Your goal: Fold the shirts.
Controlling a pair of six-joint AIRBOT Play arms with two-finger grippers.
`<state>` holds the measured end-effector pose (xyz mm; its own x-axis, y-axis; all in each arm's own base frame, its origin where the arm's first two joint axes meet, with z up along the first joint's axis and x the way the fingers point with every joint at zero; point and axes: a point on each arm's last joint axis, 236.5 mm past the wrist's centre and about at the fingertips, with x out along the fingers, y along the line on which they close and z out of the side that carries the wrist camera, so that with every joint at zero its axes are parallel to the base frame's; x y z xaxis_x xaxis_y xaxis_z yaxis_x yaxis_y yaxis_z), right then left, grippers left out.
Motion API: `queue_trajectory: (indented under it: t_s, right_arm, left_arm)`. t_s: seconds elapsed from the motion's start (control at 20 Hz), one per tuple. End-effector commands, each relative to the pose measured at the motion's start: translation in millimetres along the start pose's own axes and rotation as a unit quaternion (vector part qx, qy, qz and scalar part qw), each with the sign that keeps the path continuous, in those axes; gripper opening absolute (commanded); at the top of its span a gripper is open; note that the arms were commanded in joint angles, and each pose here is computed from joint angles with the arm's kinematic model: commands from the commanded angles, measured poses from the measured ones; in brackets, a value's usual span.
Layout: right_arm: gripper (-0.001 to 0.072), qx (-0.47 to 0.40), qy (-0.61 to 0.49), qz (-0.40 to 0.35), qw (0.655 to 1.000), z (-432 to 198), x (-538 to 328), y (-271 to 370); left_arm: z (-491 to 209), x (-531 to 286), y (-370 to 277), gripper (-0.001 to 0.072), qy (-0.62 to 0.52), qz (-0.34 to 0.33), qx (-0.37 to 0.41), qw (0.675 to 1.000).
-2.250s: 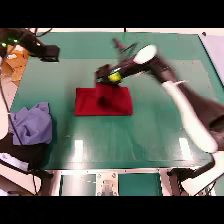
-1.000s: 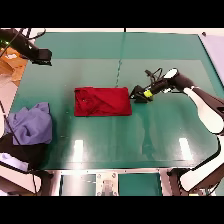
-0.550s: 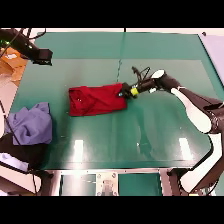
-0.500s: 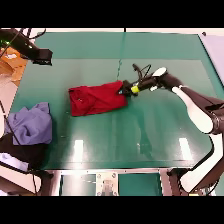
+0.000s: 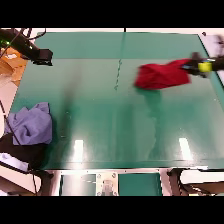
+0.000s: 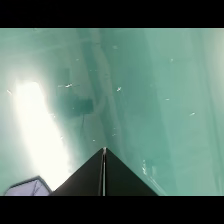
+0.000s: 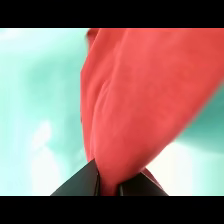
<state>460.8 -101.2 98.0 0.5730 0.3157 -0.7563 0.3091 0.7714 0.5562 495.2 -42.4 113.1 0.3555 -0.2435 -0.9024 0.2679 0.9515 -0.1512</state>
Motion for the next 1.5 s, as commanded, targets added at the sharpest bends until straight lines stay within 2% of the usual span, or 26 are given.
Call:
queue_trajectory:
  t_s: [0.0, 0.15, 0.3, 0.45, 0.6, 0.65, 0.7, 0.75, 0.8, 0.85, 0.9, 0.95, 1.0, 1.05, 1.1, 1.15, 1.3, 1.45]
  right_arm:
    - [0.0015, 0.103, -0.048, -0.138, 0.984, -7.1, -91.8, -139.6]
    - [0.0015, 0.221, -0.014, -0.196, 0.955, -72.1, -113.4, -237.1]
    - [0.0014, 0.32, -0.041, -0.217, 0.921, -133.8, -120.3, -295.0]
    - [0.0015, 0.386, -0.044, -0.221, 0.894, -187.7, -115.9, -318.2]
    - [0.0018, 0.394, -0.02, -0.225, 0.891, -215.5, -106.5, -322.2]
    - [0.0048, 0.395, -0.007, -0.228, 0.89, -222.9, -104.8, -321.4]
    - [0.03, 0.397, 0.008, -0.229, 0.889, -229.7, -105.1, -318.9]
    - [0.049, 0.402, 0.026, -0.235, 0.885, -237.0, -108.9, -316.8]
    - [0.0477, 0.418, 0.05, -0.254, 0.871, -248.3, -119.4, -316.7]
    - [0.0395, 0.437, 0.075, -0.287, 0.849, -260.4, -137.9, -318.2]
    - [0.0242, 0.451, 0.096, -0.315, 0.83, -267.4, -158.7, -317.5]
    - [0.0205, 0.467, 0.111, -0.341, 0.808, -270.6, -182.6, -313.3]
    - [0.0137, 0.481, 0.113, -0.355, 0.794, -266.0, -202.6, -306.1]
    - [0.008, 0.482, 0.104, -0.356, 0.794, -252.7, -213.8, -297.9]
    - [0.0029, 0.463, 0.084, -0.355, 0.807, -231.6, -218.6, -288.9]
    - [0.0019, 0.428, 0.058, -0.354, 0.83, -202.8, -217.6, -276.6]
    - [0.0018, 0.273, -0.01, -0.322, 0.906, -108.5, -181.0, -214.9]
    - [0.0016, 0.106, -0.001, -0.275, 0.956, -71.0, -117.0, -128.9]
  left_arm:
    - [2.6, -0.2, -3.7, 0.002, -0.006, -0.008, -0.003, 1.0]
    - [7.5, -0.5, -7.7, 0.002, -0.016, -0.017, -0.003, 1.0]
    - [9.6, -0.8, -12.9, 0.002, -0.02, -0.028, -0.004, 0.999]
    - [10.8, -1.2, -19.1, 0.002, -0.023, -0.04, -0.004, 0.999]
    - [10.1, -1.3, -19.8, 0.002, -0.021, -0.042, -0.005, 0.999]
    - [10.1, -1.3, -19.7, 0.002, -0.021, -0.042, -0.004, 0.999]
    - [9.9, -1.3, -19.7, 0.002, -0.021, -0.042, -0.004, 0.999]
    - [9.2, -1.3, -19.9, 0.002, -0.019, -0.042, -0.004, 0.999]
    - [8.0, -1.2, -20.2, 0.002, -0.017, -0.043, -0.004, 0.999]
    - [6.5, -1.2, -20.6, 0.002, -0.014, -0.044, -0.004, 0.999]
    - [5.7, -1.2, -20.8, 0.002, -0.012, -0.044, -0.004, 0.999]
    - [5.9, -1.2, -20.7, 0.002, -0.013, -0.044, -0.004, 0.999]
    - [6.5, -1.2, -20.6, 0.0019, -0.014, -0.044, -0.004, 0.999]
    - [7.4, -1.5, -20.5, 0.002, -0.016, -0.043, -0.004, 0.999]
    - [8.6, -1.9, -20.3, 0.0019, -0.018, -0.043, -0.004, 0.999]
    - [9.9, -4.2, -20.5, 0.0019, -0.023, -0.042, -0.003, 0.999]
    - [13.9, -24.8, -25.0, 0.0018, -0.044, -0.036, 0.001, 0.998]
    - [-0.1, -44.2, -33.2, 0.0018, -0.046, -0.035, -0.009, 0.998]
